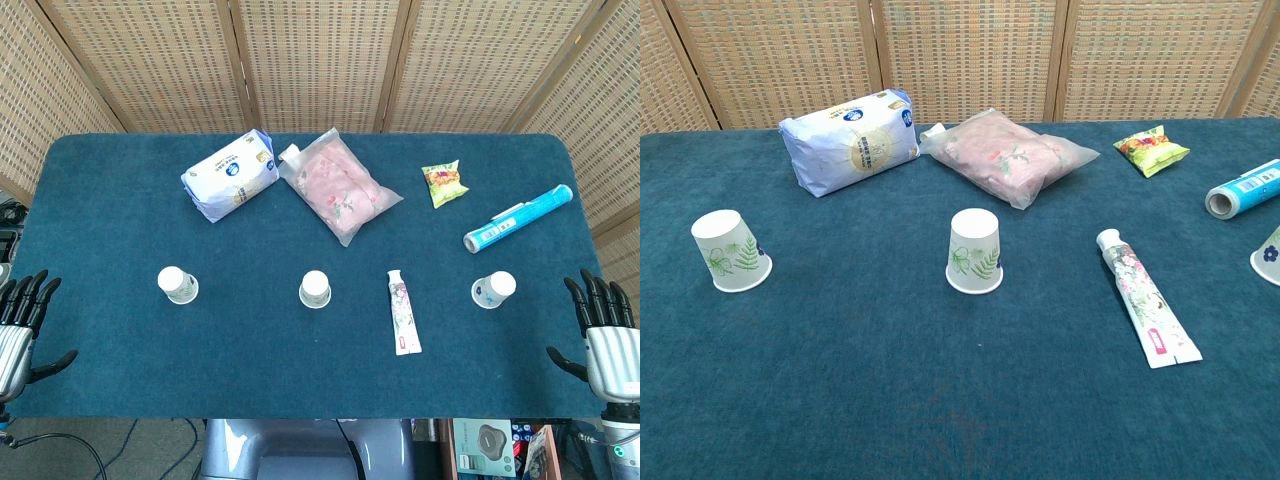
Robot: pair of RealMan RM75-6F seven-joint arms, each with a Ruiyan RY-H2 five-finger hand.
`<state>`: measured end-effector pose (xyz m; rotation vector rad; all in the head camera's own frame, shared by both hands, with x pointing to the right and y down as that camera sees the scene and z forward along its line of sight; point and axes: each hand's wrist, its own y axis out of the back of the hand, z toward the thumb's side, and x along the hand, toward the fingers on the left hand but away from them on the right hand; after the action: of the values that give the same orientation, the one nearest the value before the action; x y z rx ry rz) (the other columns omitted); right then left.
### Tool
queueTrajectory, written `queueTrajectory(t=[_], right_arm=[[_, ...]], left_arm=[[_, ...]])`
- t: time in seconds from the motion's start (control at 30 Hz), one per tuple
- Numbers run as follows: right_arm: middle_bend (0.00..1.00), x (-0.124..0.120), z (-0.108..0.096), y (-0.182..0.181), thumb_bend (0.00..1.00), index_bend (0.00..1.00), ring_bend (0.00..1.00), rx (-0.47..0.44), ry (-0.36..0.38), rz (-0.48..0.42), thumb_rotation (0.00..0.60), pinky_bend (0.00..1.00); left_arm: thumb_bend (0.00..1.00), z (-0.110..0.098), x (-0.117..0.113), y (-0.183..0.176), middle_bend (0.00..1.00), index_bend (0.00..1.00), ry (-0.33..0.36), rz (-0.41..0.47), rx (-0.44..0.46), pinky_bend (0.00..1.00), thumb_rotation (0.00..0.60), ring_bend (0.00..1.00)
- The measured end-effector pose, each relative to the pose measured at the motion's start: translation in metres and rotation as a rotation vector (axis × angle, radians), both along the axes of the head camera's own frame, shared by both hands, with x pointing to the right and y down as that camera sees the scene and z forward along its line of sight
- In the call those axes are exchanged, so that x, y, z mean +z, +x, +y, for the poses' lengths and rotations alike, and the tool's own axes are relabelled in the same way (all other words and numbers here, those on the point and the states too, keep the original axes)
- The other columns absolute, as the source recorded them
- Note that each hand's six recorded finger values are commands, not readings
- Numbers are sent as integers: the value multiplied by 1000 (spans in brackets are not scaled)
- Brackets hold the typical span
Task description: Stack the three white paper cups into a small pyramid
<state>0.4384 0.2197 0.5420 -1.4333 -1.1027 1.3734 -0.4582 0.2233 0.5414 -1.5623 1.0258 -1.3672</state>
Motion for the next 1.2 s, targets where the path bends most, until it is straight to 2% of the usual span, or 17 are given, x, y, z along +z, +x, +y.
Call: queueTrajectory(t=[0.23,0.37,0.57,0.67,0.8,0.9,1.2], right_arm=[[0,4,0,0,0,0,0,1,-15,-3,600,0],[0,3,-1,0,0,0,0,3,-16,-9,600,0],[0,1,-2,0,0,0,0,4,-9,-19,600,0],[0,1,-3,0,0,0,0,5,-7,-25,600,0],[0,3,-4,4,0,0,0,13,-11,-24,600,0],[0,5,-5,5,0,0,0,15,-18,-22,600,0],[0,7,-6,7,0,0,0,24,-24,-24,600,0]], left_arm=[[130,-1,7,-1,0,0,-31,3,2,0,600,0],[141,-10,16,5,0,0,-58,13,25,0,600,0],[141,-42,38,26,0,0,-104,2,96,12,600,0],[142,-63,58,39,3,7,-140,-15,123,97,600,51],[141,-85,85,55,152,179,-171,-25,129,247,600,206],[141,-98,103,62,241,269,-185,-26,122,307,600,279],[141,-109,149,83,323,358,-267,-43,126,353,600,337]])
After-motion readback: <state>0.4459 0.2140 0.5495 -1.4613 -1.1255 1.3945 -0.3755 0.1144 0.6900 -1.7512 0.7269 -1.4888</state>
